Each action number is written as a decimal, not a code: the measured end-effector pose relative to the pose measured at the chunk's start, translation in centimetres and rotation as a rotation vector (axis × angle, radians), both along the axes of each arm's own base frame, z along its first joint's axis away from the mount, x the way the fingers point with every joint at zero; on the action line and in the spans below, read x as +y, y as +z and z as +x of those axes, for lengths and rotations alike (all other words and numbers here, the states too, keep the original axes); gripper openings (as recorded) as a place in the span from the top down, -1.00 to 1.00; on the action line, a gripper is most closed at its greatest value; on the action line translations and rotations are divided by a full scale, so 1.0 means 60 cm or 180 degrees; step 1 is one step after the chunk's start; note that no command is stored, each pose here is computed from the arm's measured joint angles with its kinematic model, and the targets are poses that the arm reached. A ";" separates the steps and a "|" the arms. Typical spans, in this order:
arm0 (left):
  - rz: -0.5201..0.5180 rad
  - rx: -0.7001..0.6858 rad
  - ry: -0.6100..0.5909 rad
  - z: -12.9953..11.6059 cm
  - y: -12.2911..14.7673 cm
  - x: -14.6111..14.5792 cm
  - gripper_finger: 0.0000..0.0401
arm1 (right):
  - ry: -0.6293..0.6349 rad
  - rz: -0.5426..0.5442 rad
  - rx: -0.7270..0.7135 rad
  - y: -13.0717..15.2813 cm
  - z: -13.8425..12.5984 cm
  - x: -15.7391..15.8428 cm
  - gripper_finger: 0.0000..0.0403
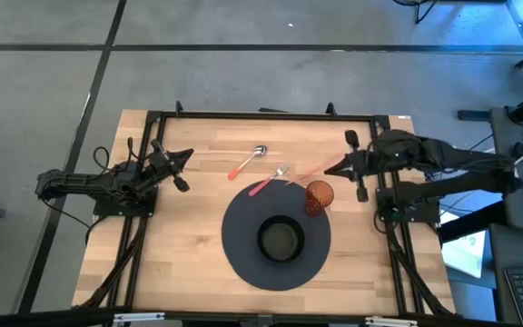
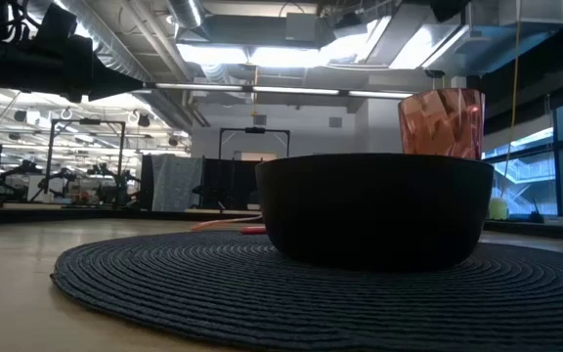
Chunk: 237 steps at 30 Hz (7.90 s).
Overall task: Pick & Place Utensil
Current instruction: Put the orange straw into the orange glass on the blue mat
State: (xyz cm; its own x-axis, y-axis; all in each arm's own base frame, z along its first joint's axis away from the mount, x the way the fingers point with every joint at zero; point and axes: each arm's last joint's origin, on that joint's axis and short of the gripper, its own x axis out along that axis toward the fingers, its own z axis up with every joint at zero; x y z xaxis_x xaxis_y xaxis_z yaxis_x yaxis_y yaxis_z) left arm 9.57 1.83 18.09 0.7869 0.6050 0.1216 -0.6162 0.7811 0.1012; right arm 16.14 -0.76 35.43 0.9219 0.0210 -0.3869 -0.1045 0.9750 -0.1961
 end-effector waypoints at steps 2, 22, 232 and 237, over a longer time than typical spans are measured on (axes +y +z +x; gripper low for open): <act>0.0000 -0.0001 0.0000 0.000 0.000 0.000 0.98 | 0.0052 0.0087 -0.0101 -0.012 0.000 -0.012 0.98; 0.0008 0.0025 0.0003 0.000 -0.001 0.000 0.98 | 0.0054 0.0387 -0.0447 -0.088 -0.004 -0.092 0.98; 0.0015 0.0037 0.0086 -0.001 -0.001 0.001 0.98 | -0.1634 -0.4873 0.2819 0.014 0.100 0.062 1.00; 0.0015 0.0037 0.0086 -0.001 -0.001 0.001 0.98 | -0.1509 -0.5015 0.2869 0.014 0.097 0.068 1.00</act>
